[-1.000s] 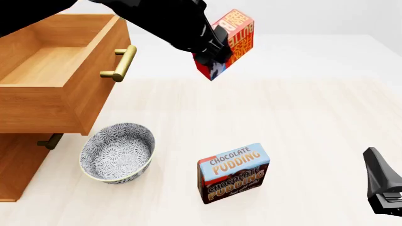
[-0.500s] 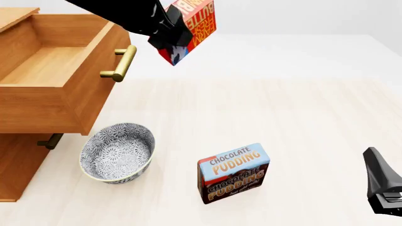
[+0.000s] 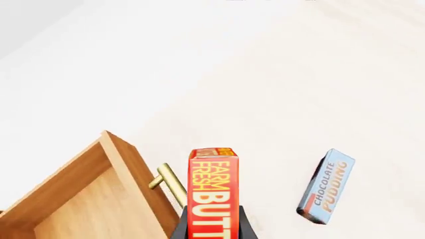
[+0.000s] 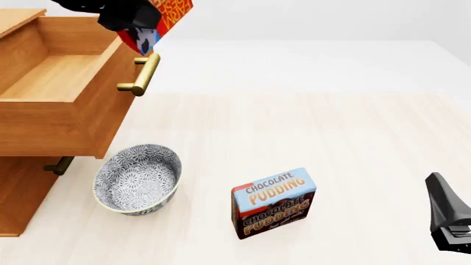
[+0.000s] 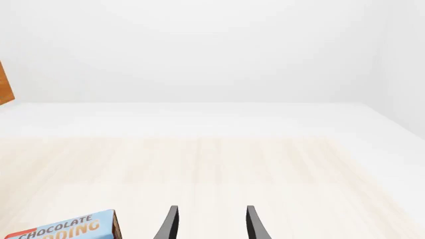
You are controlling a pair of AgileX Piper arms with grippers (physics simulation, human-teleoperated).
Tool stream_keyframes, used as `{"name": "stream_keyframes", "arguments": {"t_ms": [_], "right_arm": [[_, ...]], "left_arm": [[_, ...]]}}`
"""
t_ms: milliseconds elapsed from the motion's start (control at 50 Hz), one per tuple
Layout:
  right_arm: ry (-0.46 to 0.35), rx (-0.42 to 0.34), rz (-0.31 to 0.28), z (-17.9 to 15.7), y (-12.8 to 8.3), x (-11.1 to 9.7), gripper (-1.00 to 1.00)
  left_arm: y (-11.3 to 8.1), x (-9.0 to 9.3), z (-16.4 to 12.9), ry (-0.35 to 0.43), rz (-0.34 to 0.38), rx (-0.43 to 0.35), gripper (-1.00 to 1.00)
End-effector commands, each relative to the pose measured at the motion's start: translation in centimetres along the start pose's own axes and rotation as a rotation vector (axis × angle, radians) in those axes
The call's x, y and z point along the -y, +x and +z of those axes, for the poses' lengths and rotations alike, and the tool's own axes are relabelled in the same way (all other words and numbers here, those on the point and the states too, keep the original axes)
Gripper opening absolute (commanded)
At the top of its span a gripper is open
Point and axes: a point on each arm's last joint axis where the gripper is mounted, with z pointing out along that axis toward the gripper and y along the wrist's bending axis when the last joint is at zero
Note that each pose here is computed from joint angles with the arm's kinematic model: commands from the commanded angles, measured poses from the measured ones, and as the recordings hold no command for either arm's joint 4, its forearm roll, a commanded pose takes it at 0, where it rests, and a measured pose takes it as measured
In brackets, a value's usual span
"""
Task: Put the butter at the back in the top drawer of the cabinet and close it.
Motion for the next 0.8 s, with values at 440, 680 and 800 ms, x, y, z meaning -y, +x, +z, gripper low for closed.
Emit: {"name": "stream_keyframes", "arguments": {"t_ms": [440,680,800], "right_arm": [[0.0,0.0,0.0,0.0,0.0,0.0,1.0],[0.0,0.0,0.0,0.0,0.0,0.0,1.0],[0.0,0.0,0.0,0.0,0.0,0.0,1.0]], "left_arm": [[1.4,-3.5,-8.1,-0.175,-0.094,0.02,-1.0],[1.9,-4.3,-8.7,-0.216,-0.133,-0.008,-1.0],[2.7,-5.2,-9.7,-0.272,-0.155,-0.03,-1.0]]}}
